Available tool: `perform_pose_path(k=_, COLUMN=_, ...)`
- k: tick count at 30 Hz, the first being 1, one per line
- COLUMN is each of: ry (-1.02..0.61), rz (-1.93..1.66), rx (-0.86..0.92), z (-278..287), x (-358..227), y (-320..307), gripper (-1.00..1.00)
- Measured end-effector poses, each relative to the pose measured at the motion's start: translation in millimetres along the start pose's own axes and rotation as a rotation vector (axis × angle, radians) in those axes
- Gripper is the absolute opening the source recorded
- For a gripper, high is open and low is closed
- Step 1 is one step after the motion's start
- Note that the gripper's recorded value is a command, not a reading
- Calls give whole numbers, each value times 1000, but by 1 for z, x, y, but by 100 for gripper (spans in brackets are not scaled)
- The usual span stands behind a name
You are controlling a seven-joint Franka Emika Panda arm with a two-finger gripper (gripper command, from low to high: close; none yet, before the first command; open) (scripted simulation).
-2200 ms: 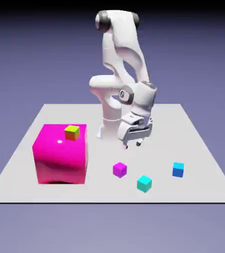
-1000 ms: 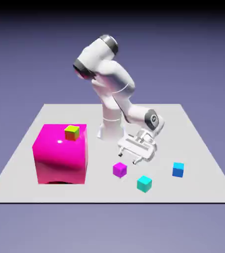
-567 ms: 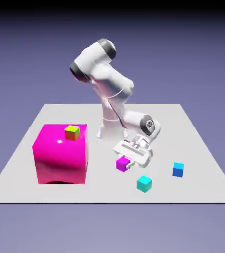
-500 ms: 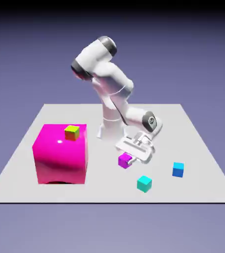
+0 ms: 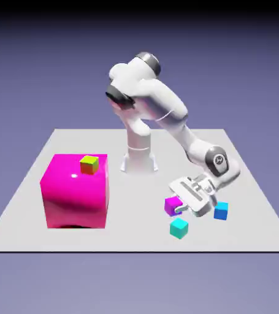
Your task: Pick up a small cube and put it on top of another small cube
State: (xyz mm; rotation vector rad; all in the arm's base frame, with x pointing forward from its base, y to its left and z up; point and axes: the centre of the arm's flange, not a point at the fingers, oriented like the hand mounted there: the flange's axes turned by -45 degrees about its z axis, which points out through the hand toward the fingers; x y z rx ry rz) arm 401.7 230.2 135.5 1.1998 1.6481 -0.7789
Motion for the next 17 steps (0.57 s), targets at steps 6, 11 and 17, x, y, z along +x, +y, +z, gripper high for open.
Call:
perform_pose_path(k=6, ry=30, rz=46, rx=154, z=-30, x=-4, y=43, gripper=-100)
perform_pose_path(k=11, ry=42, rz=54, rx=196, z=-22, x=4, y=51, gripper=-100)
perform_pose_path(k=17, ry=44, rz=57, rx=196, z=17, x=16, y=45, gripper=100)
